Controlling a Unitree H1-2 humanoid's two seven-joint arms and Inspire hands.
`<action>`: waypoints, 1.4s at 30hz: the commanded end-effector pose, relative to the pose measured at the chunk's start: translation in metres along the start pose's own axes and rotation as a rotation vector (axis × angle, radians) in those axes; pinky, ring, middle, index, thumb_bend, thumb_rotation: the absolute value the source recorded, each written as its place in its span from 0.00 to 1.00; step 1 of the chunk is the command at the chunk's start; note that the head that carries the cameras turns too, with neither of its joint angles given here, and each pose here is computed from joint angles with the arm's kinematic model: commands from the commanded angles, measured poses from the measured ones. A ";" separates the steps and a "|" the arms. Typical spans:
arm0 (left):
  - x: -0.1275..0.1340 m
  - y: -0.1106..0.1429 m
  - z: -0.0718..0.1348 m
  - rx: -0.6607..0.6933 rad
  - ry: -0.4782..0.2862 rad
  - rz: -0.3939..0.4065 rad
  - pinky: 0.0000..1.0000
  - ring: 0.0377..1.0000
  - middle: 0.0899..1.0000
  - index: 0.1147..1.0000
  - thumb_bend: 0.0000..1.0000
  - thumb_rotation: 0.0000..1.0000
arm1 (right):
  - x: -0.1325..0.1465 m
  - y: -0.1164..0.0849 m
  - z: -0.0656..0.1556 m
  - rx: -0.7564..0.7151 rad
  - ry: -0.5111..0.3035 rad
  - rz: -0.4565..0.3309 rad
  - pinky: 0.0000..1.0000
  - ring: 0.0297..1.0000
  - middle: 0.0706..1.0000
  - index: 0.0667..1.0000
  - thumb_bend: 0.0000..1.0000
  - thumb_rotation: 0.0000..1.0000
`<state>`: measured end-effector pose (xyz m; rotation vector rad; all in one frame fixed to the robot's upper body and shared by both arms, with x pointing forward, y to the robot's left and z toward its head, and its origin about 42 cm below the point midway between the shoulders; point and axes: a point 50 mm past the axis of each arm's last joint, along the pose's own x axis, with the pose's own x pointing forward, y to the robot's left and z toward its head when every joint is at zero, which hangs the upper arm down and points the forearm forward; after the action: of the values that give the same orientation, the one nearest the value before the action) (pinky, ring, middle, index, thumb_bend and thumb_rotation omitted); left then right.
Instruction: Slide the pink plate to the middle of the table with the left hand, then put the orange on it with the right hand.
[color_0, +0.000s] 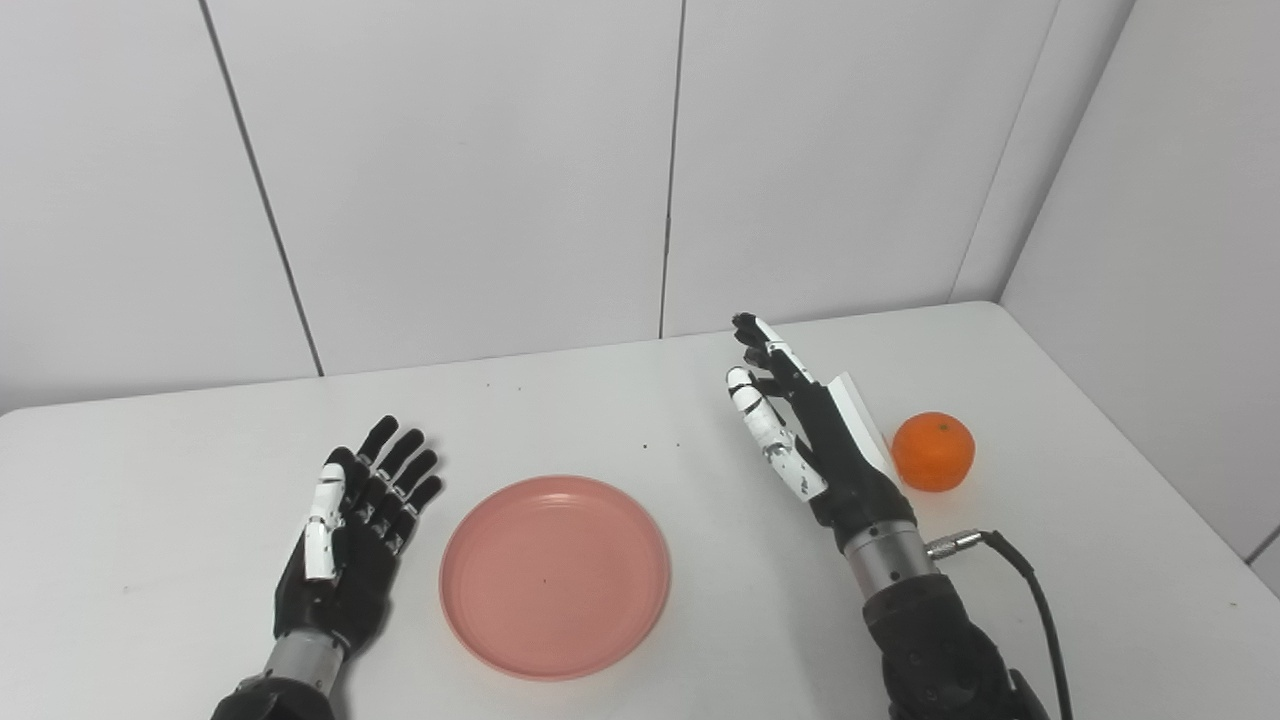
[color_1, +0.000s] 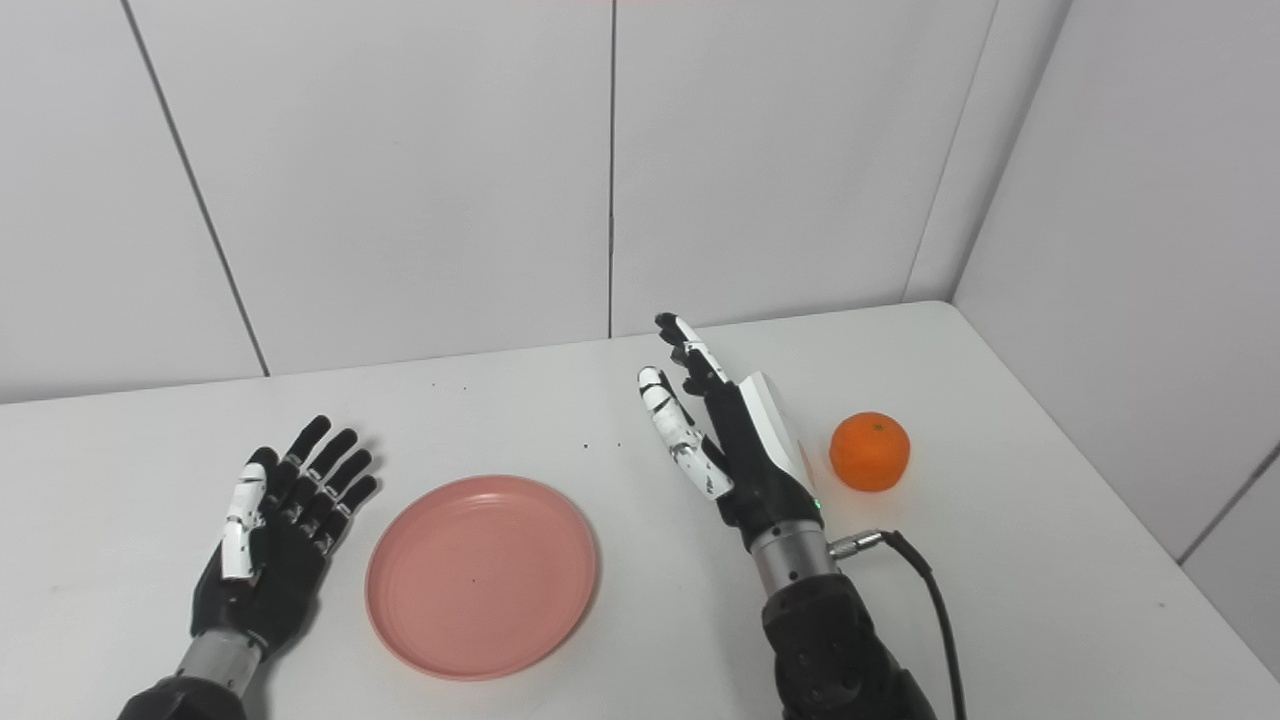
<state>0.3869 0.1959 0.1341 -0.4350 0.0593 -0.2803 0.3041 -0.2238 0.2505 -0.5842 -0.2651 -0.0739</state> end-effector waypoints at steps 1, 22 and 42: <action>-0.008 0.017 -0.018 -0.009 0.089 0.053 0.93 0.91 0.91 0.90 0.31 1.00 | 0.006 -0.010 0.016 -0.059 -0.061 -0.044 0.85 0.90 0.91 0.91 0.52 1.00; 0.002 0.031 -0.011 -0.004 0.113 0.057 0.98 0.95 0.94 0.94 0.29 1.00 | 0.024 -0.065 -0.006 -0.418 -0.036 -0.342 0.77 0.86 0.91 0.92 0.83 0.52; 0.001 0.034 0.000 -0.016 0.116 0.057 1.00 0.96 0.96 0.96 0.30 1.00 | 0.027 -0.085 -0.037 -0.488 0.148 -0.323 0.78 0.92 0.98 1.00 0.97 0.52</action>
<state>0.4041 0.2181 0.1399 -0.4400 0.0778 -0.2857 0.3227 -0.3075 0.2591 -0.9905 -0.1658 -0.4654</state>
